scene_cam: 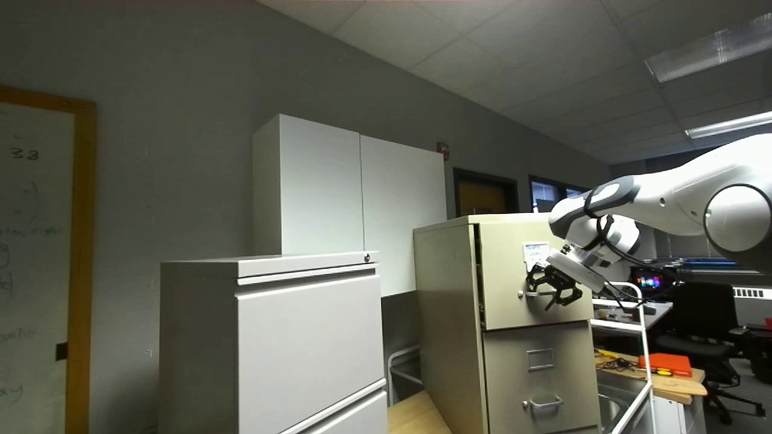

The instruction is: Close the open drawer

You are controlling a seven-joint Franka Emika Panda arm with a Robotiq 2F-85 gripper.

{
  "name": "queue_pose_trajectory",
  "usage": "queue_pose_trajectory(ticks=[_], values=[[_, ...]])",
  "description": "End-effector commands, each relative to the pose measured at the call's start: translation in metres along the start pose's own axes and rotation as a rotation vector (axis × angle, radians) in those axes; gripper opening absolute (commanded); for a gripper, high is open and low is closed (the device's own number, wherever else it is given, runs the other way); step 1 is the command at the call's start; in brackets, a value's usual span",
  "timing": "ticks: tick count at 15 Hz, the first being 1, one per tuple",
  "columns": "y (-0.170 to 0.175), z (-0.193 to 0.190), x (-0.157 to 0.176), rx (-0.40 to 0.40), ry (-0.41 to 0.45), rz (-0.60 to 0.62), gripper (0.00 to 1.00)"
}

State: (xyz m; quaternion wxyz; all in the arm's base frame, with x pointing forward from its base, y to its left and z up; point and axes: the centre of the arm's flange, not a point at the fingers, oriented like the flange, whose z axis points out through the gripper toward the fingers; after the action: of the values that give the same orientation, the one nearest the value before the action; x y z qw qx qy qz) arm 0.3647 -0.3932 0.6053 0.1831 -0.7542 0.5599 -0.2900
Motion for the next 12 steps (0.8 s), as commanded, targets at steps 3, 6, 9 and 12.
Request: queue_pose_trajectory(ticks=[3, 6, 9, 12], values=[[-0.054, -0.021, -0.048, -0.054, 0.003, -0.103, 0.75], [-0.054, -0.013, -0.050, -0.059, -0.084, -0.110, 0.75], [-0.019, -0.004, -0.014, -0.088, 0.031, -0.082, 0.75], [-0.015, -0.005, -0.009, -0.103, 0.047, -0.072, 0.50]])
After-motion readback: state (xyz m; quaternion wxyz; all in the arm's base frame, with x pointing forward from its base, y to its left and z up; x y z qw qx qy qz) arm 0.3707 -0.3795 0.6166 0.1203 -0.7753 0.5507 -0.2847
